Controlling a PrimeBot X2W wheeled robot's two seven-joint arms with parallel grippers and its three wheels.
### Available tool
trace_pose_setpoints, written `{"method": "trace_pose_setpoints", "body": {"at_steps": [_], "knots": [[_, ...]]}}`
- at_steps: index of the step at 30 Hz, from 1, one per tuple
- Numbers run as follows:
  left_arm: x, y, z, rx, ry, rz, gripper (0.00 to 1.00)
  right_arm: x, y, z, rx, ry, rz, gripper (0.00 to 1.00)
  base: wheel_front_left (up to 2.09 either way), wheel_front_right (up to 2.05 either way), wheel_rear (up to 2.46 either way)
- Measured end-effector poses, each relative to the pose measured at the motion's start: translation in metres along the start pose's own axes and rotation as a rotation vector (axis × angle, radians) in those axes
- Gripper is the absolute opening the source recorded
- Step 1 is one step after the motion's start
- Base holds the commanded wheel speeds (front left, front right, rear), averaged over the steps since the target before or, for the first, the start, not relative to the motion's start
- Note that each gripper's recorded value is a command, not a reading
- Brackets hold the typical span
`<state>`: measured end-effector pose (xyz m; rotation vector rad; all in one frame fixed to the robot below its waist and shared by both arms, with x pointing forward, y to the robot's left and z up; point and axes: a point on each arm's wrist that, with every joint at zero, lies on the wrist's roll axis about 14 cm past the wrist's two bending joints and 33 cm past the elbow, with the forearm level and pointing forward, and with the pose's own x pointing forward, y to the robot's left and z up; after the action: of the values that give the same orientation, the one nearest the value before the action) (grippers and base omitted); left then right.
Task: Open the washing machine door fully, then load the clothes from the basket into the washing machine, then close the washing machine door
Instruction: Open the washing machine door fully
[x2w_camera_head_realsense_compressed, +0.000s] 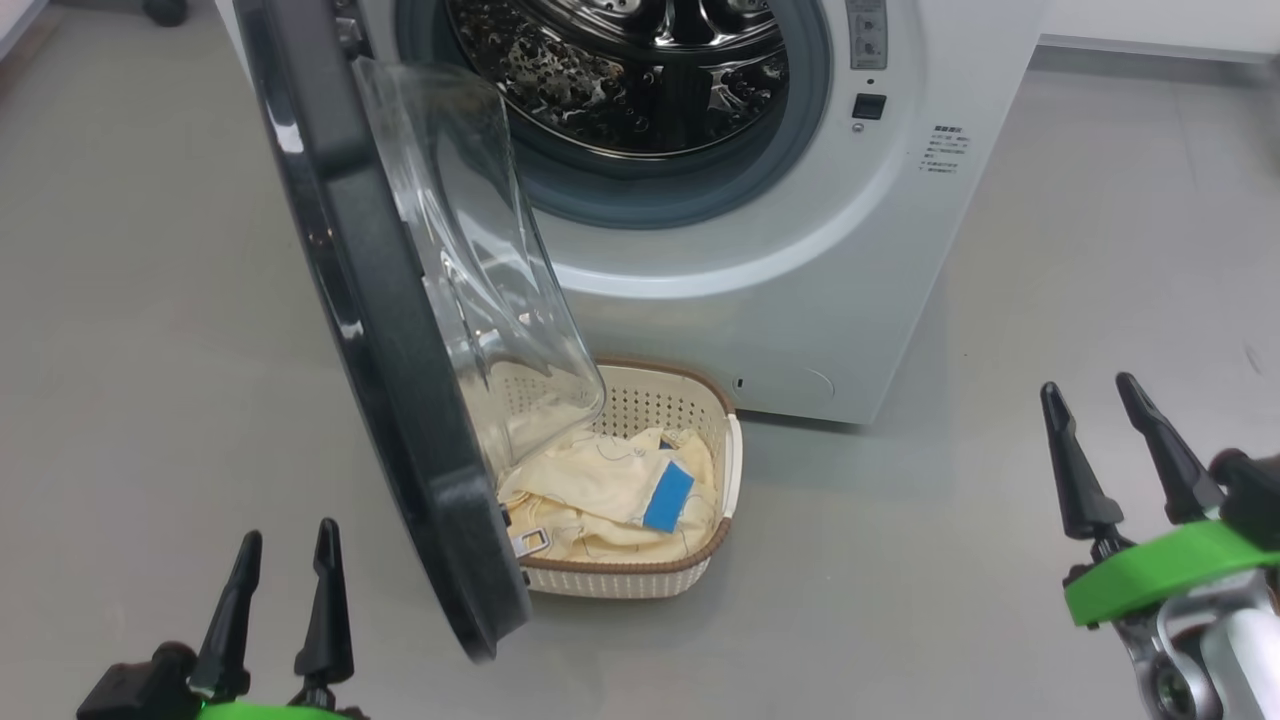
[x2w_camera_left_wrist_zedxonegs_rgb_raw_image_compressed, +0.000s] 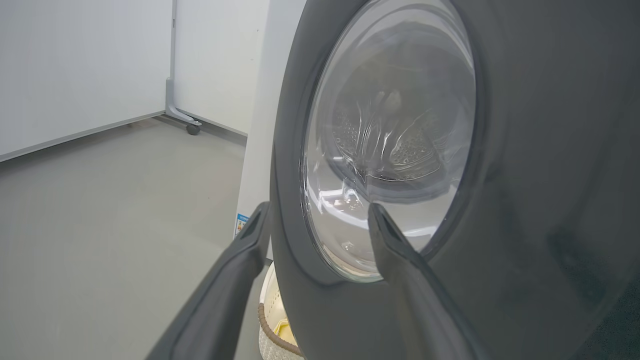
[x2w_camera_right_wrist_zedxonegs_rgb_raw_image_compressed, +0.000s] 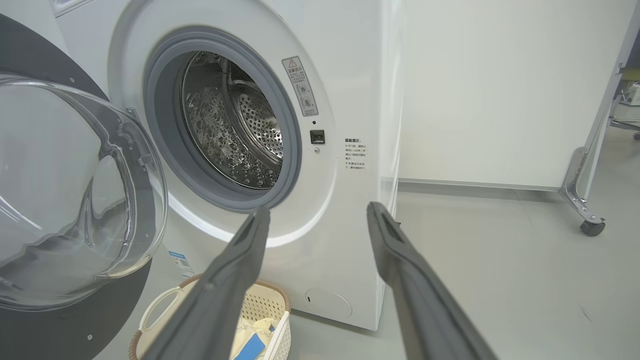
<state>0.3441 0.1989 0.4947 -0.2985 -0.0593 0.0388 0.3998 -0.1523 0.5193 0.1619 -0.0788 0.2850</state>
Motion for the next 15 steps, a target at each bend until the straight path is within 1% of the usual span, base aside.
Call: {"method": "trace_pose_setpoints", "body": {"at_steps": [10,15], "knots": [[0.002,0.002,-0.004,0.009,0.013,0.002,1.00,-0.031,-0.022,0.005,-0.011,-0.035,-0.142,1.00,0.00,0.00,0.00],[0.004,0.000,-0.005,0.010,0.017,-0.004,1.00,-0.044,-0.028,0.001,-0.032,-0.023,-0.183,1.00,0.00,0.00,0.00]]}}
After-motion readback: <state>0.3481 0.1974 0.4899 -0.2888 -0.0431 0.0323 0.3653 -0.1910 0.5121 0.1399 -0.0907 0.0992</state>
